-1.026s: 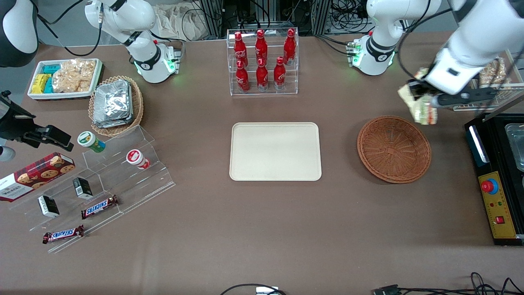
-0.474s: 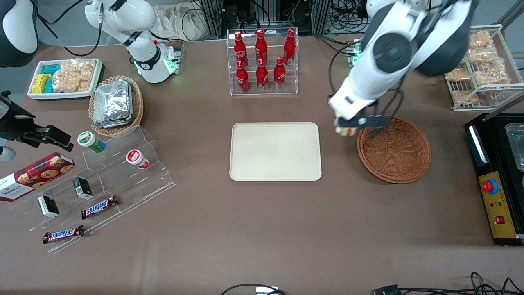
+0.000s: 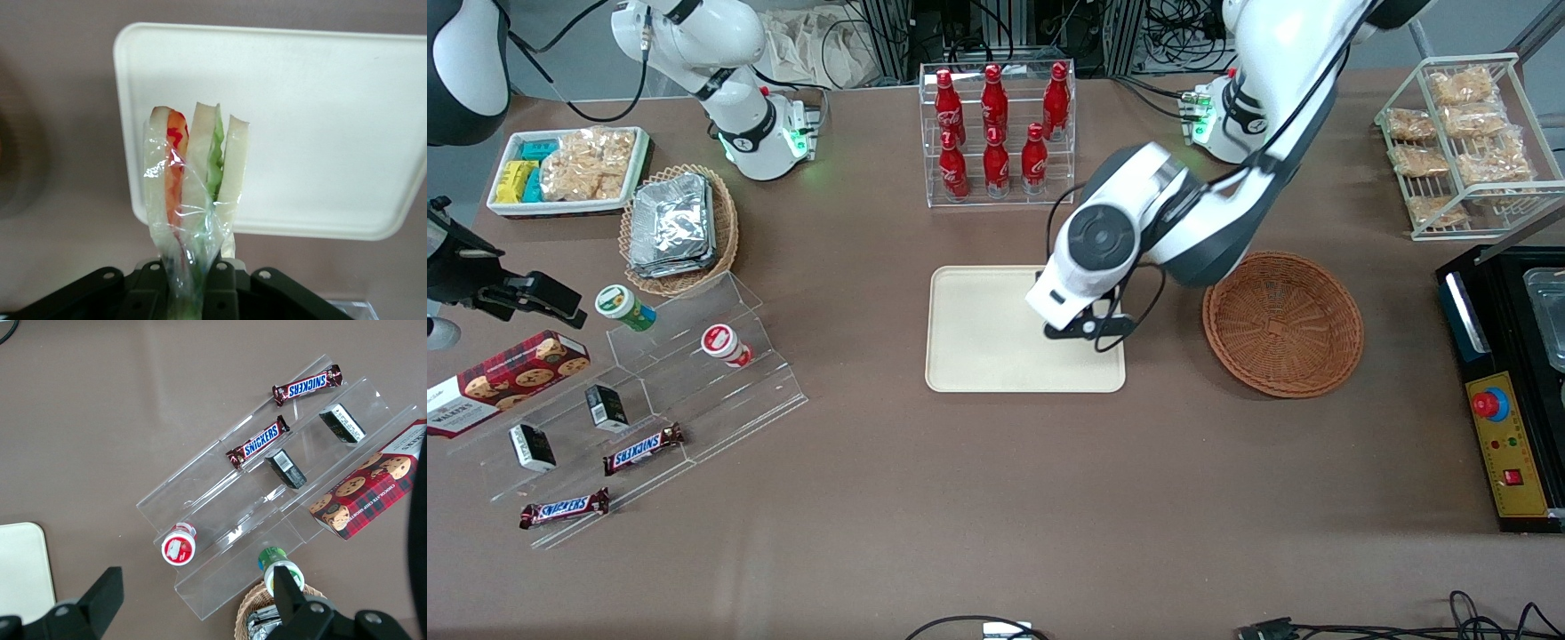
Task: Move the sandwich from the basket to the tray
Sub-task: 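Carry the sandwich over the white tray and lower it onto it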
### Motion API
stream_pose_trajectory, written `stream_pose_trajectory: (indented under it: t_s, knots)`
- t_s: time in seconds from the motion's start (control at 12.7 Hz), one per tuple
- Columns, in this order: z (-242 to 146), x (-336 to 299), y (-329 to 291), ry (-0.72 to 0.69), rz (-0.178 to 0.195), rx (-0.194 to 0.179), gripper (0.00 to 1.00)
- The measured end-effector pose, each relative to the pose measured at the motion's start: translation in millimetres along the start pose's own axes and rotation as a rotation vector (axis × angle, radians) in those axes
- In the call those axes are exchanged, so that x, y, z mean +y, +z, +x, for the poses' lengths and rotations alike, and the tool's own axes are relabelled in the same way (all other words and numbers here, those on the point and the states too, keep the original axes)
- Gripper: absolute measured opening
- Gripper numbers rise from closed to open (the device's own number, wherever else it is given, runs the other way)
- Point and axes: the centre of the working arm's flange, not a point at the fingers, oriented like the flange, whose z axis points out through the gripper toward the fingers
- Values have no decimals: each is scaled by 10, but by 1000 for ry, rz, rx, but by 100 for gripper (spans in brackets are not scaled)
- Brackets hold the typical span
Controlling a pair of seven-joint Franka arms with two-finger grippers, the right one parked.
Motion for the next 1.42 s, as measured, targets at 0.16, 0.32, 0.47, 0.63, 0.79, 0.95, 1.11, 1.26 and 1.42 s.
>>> stream_pose_trajectory:
  t_s: [0.16, 0.32, 0.47, 0.63, 0.79, 0.95, 1.11, 1.26, 1.42]
  knots:
    - [141, 5, 378, 1, 5, -7, 19]
    - [224, -78, 695, -11, 5, -11, 19]
    - [286, -195, 898, -4, 29, -18, 19]
    - [318, -259, 1067, 2, 41, -11, 19]
    - [315, -276, 1239, 14, 38, -15, 19]
    - [315, -273, 1355, 22, 38, -27, 20]
    - [318, -273, 1375, 25, 39, -30, 34]
    - [322, -279, 1375, 24, 39, -31, 56]
    - [362, -333, 1367, 14, 37, -32, 75]
